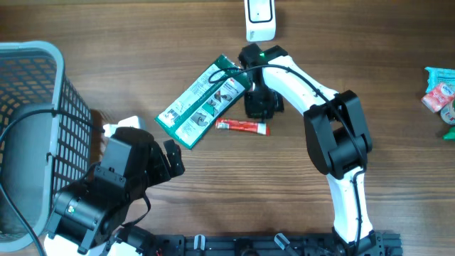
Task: Scan the item barcode
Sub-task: 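Lift red sachet and carry it to the white scanner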
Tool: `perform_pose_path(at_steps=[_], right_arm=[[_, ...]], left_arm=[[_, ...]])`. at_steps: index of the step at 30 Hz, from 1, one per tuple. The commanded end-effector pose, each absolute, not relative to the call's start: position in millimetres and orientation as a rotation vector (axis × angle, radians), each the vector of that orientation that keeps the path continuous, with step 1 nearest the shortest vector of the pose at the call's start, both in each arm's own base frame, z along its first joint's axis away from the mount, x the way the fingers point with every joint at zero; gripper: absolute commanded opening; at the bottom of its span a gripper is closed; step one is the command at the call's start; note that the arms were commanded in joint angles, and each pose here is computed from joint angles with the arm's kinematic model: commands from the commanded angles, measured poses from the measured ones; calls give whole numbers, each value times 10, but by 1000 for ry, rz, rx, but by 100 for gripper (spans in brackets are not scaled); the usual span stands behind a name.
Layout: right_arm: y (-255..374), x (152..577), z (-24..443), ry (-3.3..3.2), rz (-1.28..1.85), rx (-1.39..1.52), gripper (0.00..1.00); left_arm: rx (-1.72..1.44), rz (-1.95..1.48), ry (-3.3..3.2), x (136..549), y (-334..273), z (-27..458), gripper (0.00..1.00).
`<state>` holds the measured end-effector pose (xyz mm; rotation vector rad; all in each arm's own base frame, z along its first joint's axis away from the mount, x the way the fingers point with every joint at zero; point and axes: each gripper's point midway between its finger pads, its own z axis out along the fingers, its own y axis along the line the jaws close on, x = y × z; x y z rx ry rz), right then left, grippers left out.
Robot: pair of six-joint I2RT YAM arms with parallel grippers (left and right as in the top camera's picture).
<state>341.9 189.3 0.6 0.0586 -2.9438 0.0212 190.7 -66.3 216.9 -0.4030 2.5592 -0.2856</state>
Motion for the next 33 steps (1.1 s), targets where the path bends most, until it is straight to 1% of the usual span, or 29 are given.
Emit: perform_pose_path(at_steps=[1, 4, 7, 9, 10, 11, 12, 13, 14, 15, 16, 17, 19, 20, 22, 24, 28, 31, 33], right_arm=[[1982, 3117, 20, -2808, -25, -50, 4], [2160, 2937, 84, -2740, -118, 27, 4], [2176, 3006, 325, -2805, -158, 48, 4], [2118, 3108, 703, -2919, -181, 67, 4], [2034, 3159, 1008, -3020, -166, 106, 4], [2036, 3165, 1207, -3069, -210, 175, 4], [2116, 3136, 1451, -3102, -334, 313, 6], [2244, 3089, 1638, -3087, -500, 556, 21], [2348, 3025, 1710, -3020, -630, 798, 45], [2379, 3020, 1683, -2989, -654, 928, 63], [2381, 3079, 1601, -3007, -639, 961, 82], [2397, 3112, 1527, -3019, -644, 958, 86], [2384, 3144, 1257, -3034, -620, 961, 84], [2361, 3130, 1025, -3039, -606, 948, 80], [2325, 3092, 733, -3051, -604, 897, 77], [2311, 3068, 524, -3063, -610, 906, 75], [2268, 3021, 283, -3080, -603, 917, 73], [2260, 3005, 124, -3066, -593, 885, 67], [2284, 2980, -20, -3042, -586, 862, 66]], left_arm=[[-421, -275, 2544, 1918, -637, 2191, 100], [-421, -275, 2544, 1918, -637, 2191, 100], [-421, -275, 2544, 1918, -637, 2191, 100], [-421, -275, 2544, 1918, -637, 2191, 100], [-421, -275, 2544, 1918, -637, 2191, 100], [-421, -275, 2544, 1918, -637, 2191, 100], [-421, -275, 2544, 1918, -637, 2191, 100], [-421, -275, 2544, 1918, -637, 2191, 100], [-421, -275, 2544, 1918, -637, 2191, 100], [-421, -275, 2544, 1918, -637, 2191, 100], [-421, -275, 2544, 1918, -637, 2191, 100], [-421, -275, 2544, 1918, -637, 2191, 100], [-421, -275, 2544, 1918, -637, 2191, 100], [-421, -275, 2544, 1918, -637, 2191, 100], [-421, -275, 2544, 1918, -637, 2191, 100], [-421, -275, 2544, 1918, -637, 2191, 100], [-421, -275, 2544, 1918, -637, 2191, 100], [-421, -275, 2544, 1918, -637, 2191, 100], [-421, -275, 2544, 1918, -637, 2191, 100]])
